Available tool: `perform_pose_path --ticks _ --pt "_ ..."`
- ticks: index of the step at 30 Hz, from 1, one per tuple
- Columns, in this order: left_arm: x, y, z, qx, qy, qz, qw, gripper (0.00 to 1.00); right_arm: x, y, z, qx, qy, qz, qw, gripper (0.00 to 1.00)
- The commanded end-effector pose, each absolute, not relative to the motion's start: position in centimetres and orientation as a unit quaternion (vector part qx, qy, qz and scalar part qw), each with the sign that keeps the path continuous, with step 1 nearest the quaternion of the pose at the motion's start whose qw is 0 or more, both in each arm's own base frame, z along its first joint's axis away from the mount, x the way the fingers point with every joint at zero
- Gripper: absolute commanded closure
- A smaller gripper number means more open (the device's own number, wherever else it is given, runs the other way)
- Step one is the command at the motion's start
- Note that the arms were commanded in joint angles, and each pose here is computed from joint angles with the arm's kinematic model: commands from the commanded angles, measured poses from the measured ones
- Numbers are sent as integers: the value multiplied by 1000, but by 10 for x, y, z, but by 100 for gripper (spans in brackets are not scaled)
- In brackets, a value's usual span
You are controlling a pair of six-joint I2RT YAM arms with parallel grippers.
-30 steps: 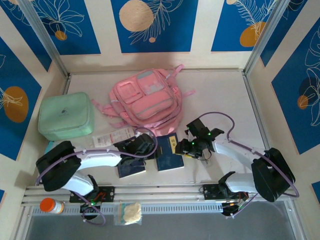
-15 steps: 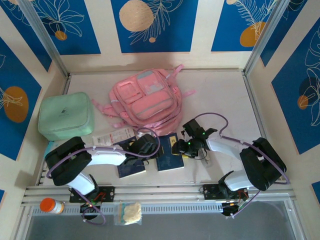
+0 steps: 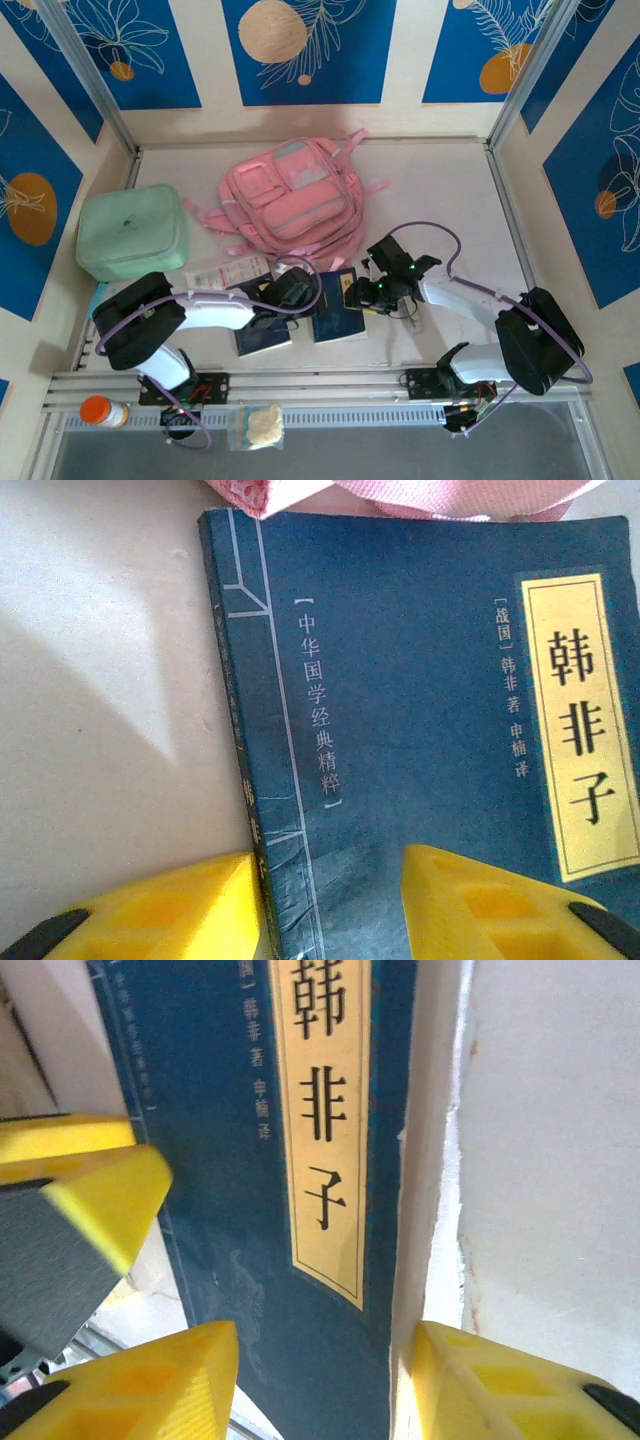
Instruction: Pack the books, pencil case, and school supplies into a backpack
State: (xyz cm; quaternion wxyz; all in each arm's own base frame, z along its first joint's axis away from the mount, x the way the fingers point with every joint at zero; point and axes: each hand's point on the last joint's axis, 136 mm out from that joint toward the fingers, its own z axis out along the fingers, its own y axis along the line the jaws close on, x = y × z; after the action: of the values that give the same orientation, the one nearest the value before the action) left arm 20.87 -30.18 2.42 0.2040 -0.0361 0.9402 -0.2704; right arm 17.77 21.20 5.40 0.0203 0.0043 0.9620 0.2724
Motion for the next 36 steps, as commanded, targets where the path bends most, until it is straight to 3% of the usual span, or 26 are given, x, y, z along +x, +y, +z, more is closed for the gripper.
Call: perform_pose_path --ticks 1,19,29,36 --pt "200 -313 5 -14 947 -267 180 58 174 220 71 -19 956 293 20 54" --pt "201 -321 19 -6 940 -285 186 57 173 215 70 -12 952 305 24 96" --pt "213 -311 80 -1 915 -320 246 47 174 198 106 8 938 341 69 100" --pt "220 -295 146 -15 877 -385 287 41 173 177 163 13 921 362 142 100"
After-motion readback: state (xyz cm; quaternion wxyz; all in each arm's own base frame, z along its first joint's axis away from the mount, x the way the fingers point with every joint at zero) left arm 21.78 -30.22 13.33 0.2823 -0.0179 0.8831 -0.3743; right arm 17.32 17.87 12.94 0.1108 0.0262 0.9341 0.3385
